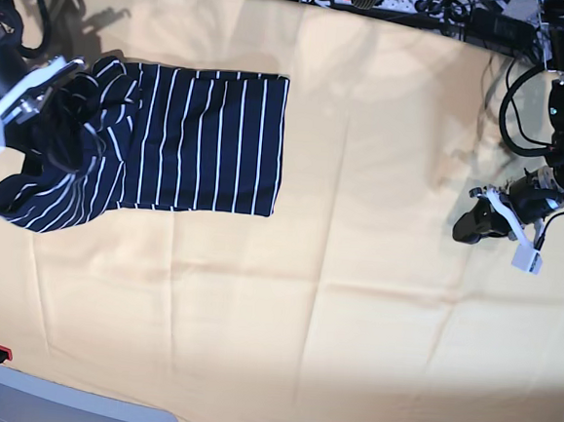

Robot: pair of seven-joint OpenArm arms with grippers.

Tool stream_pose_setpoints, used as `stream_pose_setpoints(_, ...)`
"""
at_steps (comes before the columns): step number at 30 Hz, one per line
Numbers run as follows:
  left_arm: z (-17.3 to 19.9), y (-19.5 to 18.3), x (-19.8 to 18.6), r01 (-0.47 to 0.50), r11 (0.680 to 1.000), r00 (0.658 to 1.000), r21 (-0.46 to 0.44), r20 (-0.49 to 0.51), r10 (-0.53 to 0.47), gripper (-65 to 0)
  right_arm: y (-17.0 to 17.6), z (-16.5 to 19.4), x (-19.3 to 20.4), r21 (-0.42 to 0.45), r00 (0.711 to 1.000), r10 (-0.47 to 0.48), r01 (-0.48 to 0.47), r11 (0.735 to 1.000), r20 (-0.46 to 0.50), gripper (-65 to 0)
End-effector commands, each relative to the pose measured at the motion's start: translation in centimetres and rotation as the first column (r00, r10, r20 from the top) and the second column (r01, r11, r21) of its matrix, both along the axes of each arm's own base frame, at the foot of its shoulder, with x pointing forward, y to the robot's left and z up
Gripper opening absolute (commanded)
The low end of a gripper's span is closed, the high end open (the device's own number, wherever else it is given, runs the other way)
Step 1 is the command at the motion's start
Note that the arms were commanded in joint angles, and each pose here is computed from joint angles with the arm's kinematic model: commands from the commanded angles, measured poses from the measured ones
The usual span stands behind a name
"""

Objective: Fold the T-shirt properly
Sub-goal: 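Fold the bundle end over onto itself with the right gripper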

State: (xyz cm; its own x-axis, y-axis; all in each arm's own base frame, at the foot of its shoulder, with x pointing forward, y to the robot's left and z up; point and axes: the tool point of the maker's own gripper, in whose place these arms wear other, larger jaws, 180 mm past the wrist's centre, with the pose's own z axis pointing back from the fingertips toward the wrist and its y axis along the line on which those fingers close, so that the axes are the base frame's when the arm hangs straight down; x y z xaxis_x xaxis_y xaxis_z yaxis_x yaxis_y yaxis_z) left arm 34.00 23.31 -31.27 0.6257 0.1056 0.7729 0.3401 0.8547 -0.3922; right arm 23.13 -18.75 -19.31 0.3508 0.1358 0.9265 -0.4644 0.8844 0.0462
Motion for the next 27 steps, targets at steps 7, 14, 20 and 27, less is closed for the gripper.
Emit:
stream_pose_setpoints(7, 1.4, 0.3, 0.5, -0.001, 1.0, 0.999, -0.005, 0.046, 0.001, -65.0, 8.5, -0.3, 0.1, 0.141, 0.972, 0.235, -0.236, 0.961, 0.026, -65.0)
stream_pose_setpoints(14, 1.1, 0.4, 0.3, 0.004, 1.0, 1.0, 0.006, 0.031, -0.004, -65.0, 12.7, -1.1, 0.5, 0.122, 0.948, 0.316, -0.318, 0.94, 0.036, -65.0)
stream_pose_setpoints(20, 1.1, 0.4, 0.3, 0.005, 1.0, 1.0, 0.007, 0.028, -0.005, -65.0, 14.9, -1.8, 0.2, 0.097, 0.928, 0.372, -0.373, 0.923, 0.027, -65.0)
stream_pose_setpoints(27, 1.1, 0.3, 0.3, 0.005, 1.0, 1.0, 0.003, 0.03, -0.005, -65.0, 17.8, -2.9, 0.1, 0.151, 0.903, 0.43, -0.426, 0.892, 0.005, -65.0)
